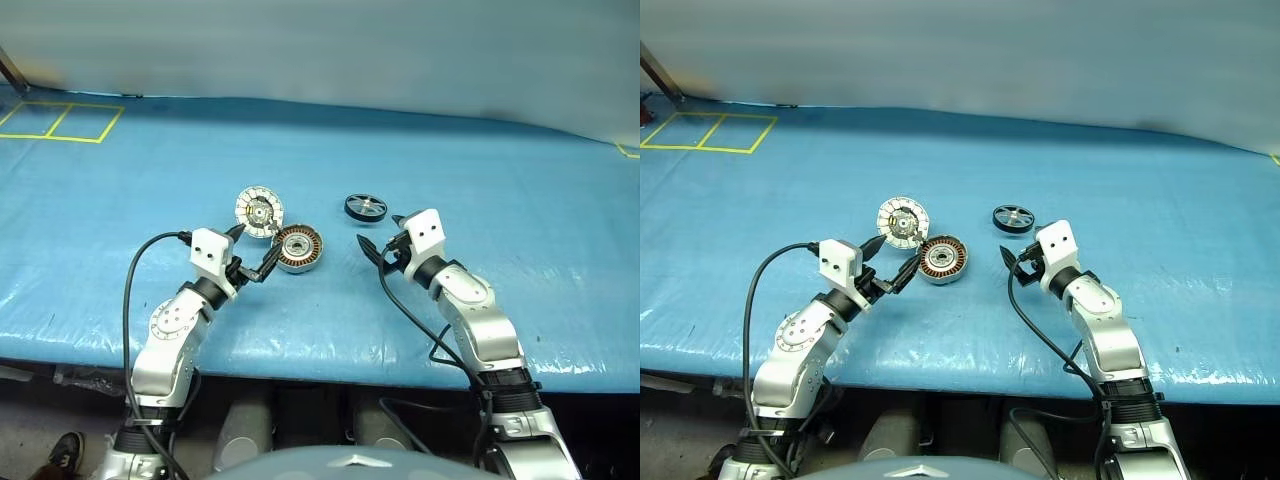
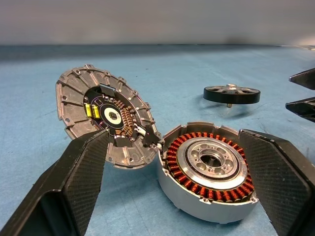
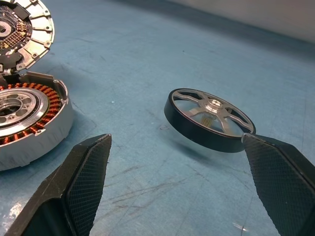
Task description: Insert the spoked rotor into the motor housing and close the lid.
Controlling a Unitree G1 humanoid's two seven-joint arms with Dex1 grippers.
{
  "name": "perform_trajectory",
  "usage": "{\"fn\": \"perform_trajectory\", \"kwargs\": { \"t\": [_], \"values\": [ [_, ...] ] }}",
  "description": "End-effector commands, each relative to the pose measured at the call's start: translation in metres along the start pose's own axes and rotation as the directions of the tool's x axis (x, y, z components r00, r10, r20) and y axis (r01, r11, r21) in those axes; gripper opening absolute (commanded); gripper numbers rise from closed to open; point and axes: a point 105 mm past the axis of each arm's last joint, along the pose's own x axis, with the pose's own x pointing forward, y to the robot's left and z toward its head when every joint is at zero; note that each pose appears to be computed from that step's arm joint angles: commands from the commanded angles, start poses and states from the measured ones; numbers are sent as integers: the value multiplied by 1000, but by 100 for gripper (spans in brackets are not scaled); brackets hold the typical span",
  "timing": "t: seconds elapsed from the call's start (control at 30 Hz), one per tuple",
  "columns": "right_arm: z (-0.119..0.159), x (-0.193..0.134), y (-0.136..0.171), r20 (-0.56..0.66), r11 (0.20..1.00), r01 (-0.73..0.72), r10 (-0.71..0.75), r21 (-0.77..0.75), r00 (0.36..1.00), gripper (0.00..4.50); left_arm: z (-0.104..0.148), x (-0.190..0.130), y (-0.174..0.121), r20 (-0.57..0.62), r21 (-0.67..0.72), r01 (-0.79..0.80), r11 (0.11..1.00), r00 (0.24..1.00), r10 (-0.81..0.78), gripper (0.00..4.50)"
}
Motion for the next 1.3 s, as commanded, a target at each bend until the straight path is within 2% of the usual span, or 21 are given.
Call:
{"fn": "perform_trajectory", "kwargs": {
  "t": [0.03, 1.3],
  "values": [
    [15, 1, -2, 48, 1000, 0, 1, -22, 999, 448, 8, 0, -1, 29, 7, 9, 1000, 1000, -9, 450],
    [14, 2, 5, 23, 997, -55, 56, -59, 998, 448, 9, -1, -2, 32, 4, 10, 1000, 999, -10, 450]
  ]
}}
